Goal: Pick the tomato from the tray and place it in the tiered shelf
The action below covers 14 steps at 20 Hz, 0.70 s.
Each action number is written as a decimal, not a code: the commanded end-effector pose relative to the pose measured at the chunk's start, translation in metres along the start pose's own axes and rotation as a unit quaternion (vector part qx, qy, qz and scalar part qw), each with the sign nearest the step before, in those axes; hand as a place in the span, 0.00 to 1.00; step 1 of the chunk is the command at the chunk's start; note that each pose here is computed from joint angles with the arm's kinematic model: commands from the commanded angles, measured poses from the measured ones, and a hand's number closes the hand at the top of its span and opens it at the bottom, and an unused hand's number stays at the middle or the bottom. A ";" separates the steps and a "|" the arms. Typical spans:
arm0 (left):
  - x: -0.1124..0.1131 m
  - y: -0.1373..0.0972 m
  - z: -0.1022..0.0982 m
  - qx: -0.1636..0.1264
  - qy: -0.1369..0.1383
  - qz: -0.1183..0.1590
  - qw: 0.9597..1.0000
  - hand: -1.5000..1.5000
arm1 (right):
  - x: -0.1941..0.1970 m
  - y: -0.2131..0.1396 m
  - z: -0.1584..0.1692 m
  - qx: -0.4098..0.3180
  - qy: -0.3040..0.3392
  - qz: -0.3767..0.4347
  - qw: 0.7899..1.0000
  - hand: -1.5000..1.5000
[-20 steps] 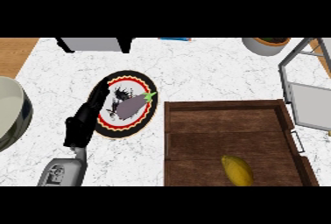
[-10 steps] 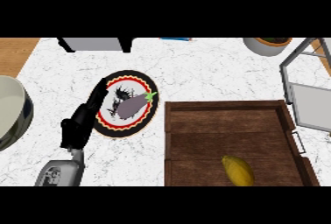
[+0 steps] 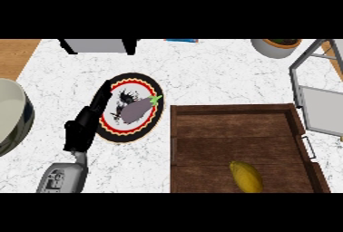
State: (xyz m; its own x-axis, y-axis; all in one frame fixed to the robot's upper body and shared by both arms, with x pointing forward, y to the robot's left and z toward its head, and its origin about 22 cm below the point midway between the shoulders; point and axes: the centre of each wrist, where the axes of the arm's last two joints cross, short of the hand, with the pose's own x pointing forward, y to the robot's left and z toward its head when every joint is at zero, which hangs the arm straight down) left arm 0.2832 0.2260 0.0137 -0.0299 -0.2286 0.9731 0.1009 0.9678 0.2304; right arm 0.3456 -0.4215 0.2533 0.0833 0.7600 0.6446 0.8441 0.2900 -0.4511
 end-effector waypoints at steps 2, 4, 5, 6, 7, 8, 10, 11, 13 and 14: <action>-0.009 -0.012 -0.009 -0.004 0.003 0.004 1.000 0.50 | -0.022 0.013 -0.006 0.002 -0.004 -0.014 1.000 1.00; -0.011 -0.003 0.010 -0.002 0.007 -0.006 1.000 0.50 | -0.037 0.000 0.003 0.006 0.004 -0.009 1.000 1.00; -0.001 0.005 0.003 0.003 -0.003 -0.008 1.000 0.50 | -0.039 -0.009 -0.012 -0.013 0.045 0.134 0.990 1.00; -0.006 0.011 0.003 0.001 0.000 -0.003 1.000 0.50 | -0.049 -0.016 -0.016 -0.037 0.054 0.134 0.989 1.00; 0.010 0.006 -0.002 -0.002 -0.006 0.002 1.000 0.50 | -0.056 -0.013 -0.013 -0.054 0.070 0.139 0.986 0.00; -0.007 -0.003 0.004 -0.006 -0.008 0.006 1.000 0.50 | -0.047 -0.012 -0.021 -0.051 0.080 0.134 0.986 0.00; -0.004 -0.007 0.006 0.002 0.003 -0.010 1.000 0.50 | -0.069 -0.006 -0.002 -0.037 0.091 0.137 0.986 0.00; -0.005 -0.026 0.000 -0.005 -0.006 -0.003 1.000 0.50 | -0.059 -0.016 -0.019 -0.044 0.092 0.140 0.985 0.00; -0.010 0.006 0.004 0.007 0.001 -0.002 1.000 0.50 | -0.046 -0.015 -0.016 -0.045 0.093 0.105 0.989 0.00; 0.003 0.016 0.002 -0.002 0.008 0.005 1.000 0.50 | -0.061 -0.027 -0.009 -0.053 0.102 0.089 0.989 0.00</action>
State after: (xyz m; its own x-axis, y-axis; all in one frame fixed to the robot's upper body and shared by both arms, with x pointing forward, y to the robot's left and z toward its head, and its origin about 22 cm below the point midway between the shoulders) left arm 0.2813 0.2258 0.0122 -0.0274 -0.2305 0.9727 0.1002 0.9675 0.2321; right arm 0.3349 -0.4736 0.2360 0.3467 0.6899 0.6355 0.8430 0.0679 -0.5336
